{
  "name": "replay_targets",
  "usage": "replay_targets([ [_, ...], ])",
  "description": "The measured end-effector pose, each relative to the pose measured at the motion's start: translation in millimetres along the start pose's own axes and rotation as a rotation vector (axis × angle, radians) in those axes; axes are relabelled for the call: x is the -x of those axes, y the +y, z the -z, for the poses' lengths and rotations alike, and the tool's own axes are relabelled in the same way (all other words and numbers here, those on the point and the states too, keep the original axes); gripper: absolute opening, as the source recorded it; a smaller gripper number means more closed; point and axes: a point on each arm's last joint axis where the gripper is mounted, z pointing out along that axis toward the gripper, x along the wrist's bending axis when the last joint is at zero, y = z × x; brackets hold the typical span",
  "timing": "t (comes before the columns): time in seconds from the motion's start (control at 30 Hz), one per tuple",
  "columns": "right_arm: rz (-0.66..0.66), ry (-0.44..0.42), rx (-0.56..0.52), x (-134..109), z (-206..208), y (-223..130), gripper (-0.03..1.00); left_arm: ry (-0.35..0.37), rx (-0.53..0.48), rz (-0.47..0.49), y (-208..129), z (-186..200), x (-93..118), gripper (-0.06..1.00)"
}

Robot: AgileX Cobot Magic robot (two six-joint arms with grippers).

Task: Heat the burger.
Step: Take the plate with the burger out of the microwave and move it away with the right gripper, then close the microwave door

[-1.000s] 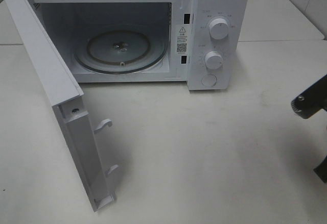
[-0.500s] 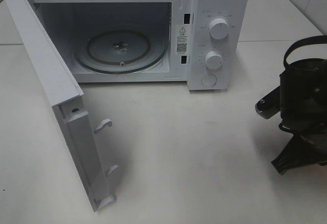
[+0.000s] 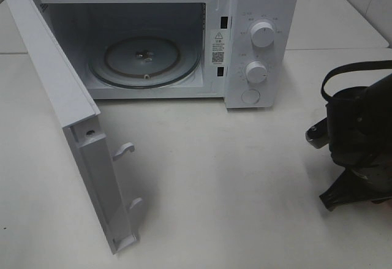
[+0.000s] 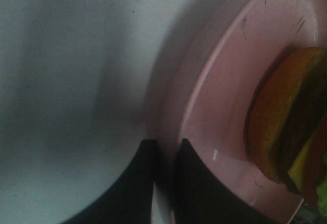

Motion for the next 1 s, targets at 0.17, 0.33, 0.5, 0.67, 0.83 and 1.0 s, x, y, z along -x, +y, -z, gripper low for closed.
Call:
replay_targets([
  [0.17,-0.029,-0.009,0.007,-2.7,-3.7,1.3,0.12,0.000,0.000,0.000,0.0,0.0,0.0,0.97],
  [0.33,-0.028,-0.039,0.019,0.0,-3.7,2.3,0.20,0.000,0.000,0.000,0.0,0.0,0.0,0.97],
  [0.5,-0.002,-0.028,-0.009,3.1,0.6,-0.9,0.41,0.000,0.000,0.000,0.0,0.0,0.0,0.97],
  [0.67,0.020,0.042,-0.006,13.6,17.4,-5.4,0.51,0.000,0.000,0.000,0.0,0.0,0.0,0.97],
  [0.83,0.040,0.113,0.007,23.0,33.1,-10.3,0.52,0.000,0.000,0.000,0.0,0.0,0.0,0.97],
  [1.0,0.090,0.247,0.042,30.7,52.8,-18.3,0.54,0.000,0.000,0.000,0.0,0.0,0.0,0.97],
])
